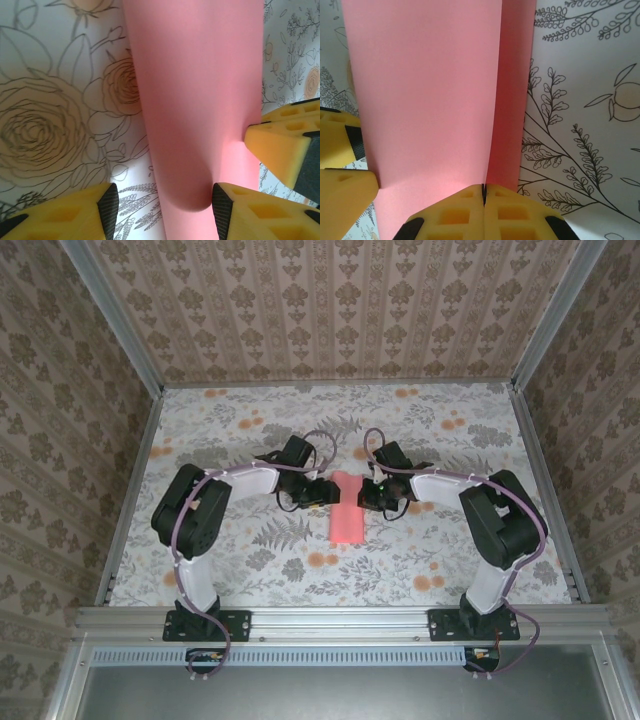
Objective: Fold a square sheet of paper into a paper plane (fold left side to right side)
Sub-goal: First fold in half a square sheet of paper at the center of the table.
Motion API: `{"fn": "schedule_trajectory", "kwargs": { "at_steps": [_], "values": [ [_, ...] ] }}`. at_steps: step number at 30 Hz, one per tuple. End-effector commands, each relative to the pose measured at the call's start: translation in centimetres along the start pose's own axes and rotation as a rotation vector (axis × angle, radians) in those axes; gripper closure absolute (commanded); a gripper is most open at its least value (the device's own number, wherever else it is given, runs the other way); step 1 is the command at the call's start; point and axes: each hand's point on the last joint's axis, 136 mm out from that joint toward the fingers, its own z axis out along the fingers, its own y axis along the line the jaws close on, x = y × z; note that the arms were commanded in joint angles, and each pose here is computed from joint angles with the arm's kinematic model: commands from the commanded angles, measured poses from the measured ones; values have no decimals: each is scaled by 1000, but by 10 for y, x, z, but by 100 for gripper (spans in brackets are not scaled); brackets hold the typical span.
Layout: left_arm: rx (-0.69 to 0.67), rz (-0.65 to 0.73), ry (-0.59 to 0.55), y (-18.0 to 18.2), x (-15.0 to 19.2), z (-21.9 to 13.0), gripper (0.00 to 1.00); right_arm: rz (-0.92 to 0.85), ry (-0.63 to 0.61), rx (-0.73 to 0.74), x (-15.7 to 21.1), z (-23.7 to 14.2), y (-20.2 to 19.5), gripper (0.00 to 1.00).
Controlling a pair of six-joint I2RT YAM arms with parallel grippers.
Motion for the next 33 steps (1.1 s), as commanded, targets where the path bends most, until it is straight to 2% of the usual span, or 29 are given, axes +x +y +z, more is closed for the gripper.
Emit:
{"fn": "schedule_trajectory", "kwargs": {
  "at_steps": [1,10,22,33],
  "values": [
    [-10,-10,11,-3,-3,5,45,-7,20,30,4,3,-4,99],
    [-42,-16,39,0,3,12,46,-7,28,40,5,5,-7,98],
    [-107,-21,79,8,10,20,52,-10,24,46,5,4,-8,91],
    [-145,-25,113,12,18,29,54,-28,-50,45,-6,-15,-1,71]
  ]
}}
